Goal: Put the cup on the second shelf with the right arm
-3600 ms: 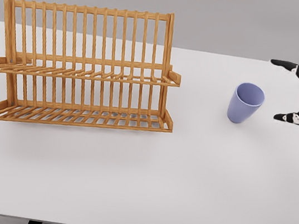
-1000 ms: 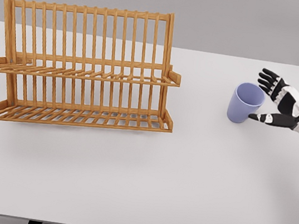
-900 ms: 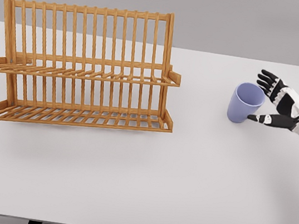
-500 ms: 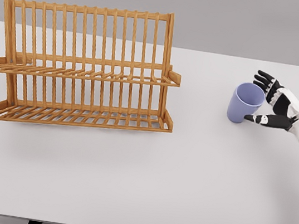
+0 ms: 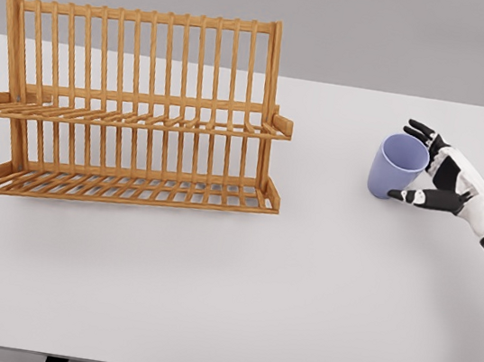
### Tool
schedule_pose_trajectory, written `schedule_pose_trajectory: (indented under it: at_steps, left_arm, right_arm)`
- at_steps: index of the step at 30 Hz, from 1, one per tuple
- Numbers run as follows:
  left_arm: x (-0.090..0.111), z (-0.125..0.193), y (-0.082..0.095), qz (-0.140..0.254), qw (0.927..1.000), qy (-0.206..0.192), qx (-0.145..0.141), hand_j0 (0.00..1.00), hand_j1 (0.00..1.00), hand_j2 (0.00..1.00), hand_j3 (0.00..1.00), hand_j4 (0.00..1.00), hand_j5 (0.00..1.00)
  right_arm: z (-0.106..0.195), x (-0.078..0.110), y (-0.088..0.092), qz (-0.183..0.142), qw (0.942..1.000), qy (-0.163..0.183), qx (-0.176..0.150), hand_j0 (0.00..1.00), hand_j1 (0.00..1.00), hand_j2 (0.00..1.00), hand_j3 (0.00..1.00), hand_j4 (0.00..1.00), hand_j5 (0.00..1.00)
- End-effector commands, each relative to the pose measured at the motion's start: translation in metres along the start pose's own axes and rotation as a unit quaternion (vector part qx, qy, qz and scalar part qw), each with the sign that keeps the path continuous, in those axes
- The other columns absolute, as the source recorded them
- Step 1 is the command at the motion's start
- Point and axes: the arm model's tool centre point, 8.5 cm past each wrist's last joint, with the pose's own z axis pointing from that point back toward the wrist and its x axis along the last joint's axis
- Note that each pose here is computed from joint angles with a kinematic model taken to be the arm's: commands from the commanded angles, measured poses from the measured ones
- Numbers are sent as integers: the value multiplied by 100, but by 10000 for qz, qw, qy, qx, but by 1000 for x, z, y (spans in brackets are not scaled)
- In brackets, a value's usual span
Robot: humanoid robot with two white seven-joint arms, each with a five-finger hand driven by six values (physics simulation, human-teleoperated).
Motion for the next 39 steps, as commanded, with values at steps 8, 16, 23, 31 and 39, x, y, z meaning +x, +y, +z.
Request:
schedule_pose_trajectory:
  at_steps: [8, 16, 23, 31, 39]
  left_arm:
    - [0, 0, 0, -3, 10000, 2, -3, 100, 100, 100, 100, 100, 100]
    - [0, 0, 0, -3, 10000, 2, -3, 100, 100, 100, 100, 100, 100]
    - [0, 0, 0, -3, 10000, 2, -3, 100, 100, 100, 100, 100, 100]
    - [0, 0, 0, -3, 10000, 2, -3, 100, 100, 100, 100, 100, 100]
    - [0, 0, 0, -3, 10000, 2, -3, 100, 100, 100, 100, 100, 100]
  right_arm:
    - [-2, -5, 5, -72, 10000, 31, 35, 100, 100, 100, 100, 100, 100]
    - [-4, -7, 5, -90, 9999, 40, 24, 100, 100, 100, 100, 100, 100]
    - [-6, -9, 3, -96, 9999, 87, 24, 100, 100, 100, 100, 100, 100]
    - [-7, -14, 8, -41, 9998, 173, 88, 100, 100, 100, 100, 100, 100]
    - [-6, -13, 7, -13, 9998, 182, 91, 82, 82, 82, 82, 82, 82]
